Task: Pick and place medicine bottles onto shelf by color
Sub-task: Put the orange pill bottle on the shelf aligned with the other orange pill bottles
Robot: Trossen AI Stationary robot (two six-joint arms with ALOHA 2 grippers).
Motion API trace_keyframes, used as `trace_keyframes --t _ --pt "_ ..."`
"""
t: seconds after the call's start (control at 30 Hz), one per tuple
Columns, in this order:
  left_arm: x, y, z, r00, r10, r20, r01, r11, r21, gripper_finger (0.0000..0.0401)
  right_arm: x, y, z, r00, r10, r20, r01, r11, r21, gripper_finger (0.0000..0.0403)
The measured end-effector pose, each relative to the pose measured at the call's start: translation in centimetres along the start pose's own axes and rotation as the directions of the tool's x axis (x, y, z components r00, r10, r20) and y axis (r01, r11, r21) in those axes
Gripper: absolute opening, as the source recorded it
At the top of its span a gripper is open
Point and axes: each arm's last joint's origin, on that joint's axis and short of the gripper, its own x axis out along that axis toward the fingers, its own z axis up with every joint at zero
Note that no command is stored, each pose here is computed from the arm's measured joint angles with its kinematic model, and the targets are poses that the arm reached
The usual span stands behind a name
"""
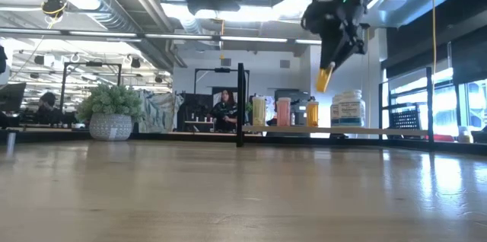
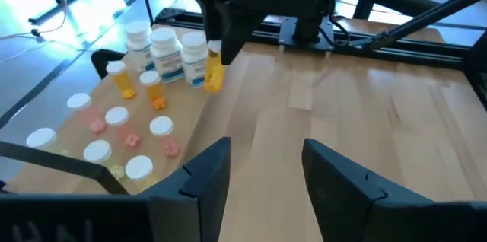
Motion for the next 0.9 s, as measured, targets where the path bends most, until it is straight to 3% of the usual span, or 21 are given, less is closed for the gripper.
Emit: trace_keyframes --t 0.27,0.9 --pt "0.0 0.0 0.0 1.000 -0.001 -0.003 0.001 1.000 0.001 0.0157 3.3 -2.2 1.4 0.995 -0.044 -0.093 0.048 0.998 0.046 0.0117" --pt "0.0 0.0 0.0 1.000 -0.001 -0.003 0.001 1.000 0.001 0.0157 7.5 -2.6 2.4 0.984 -0.137 -0.118 0.134 0.990 -0.033 0.0117"
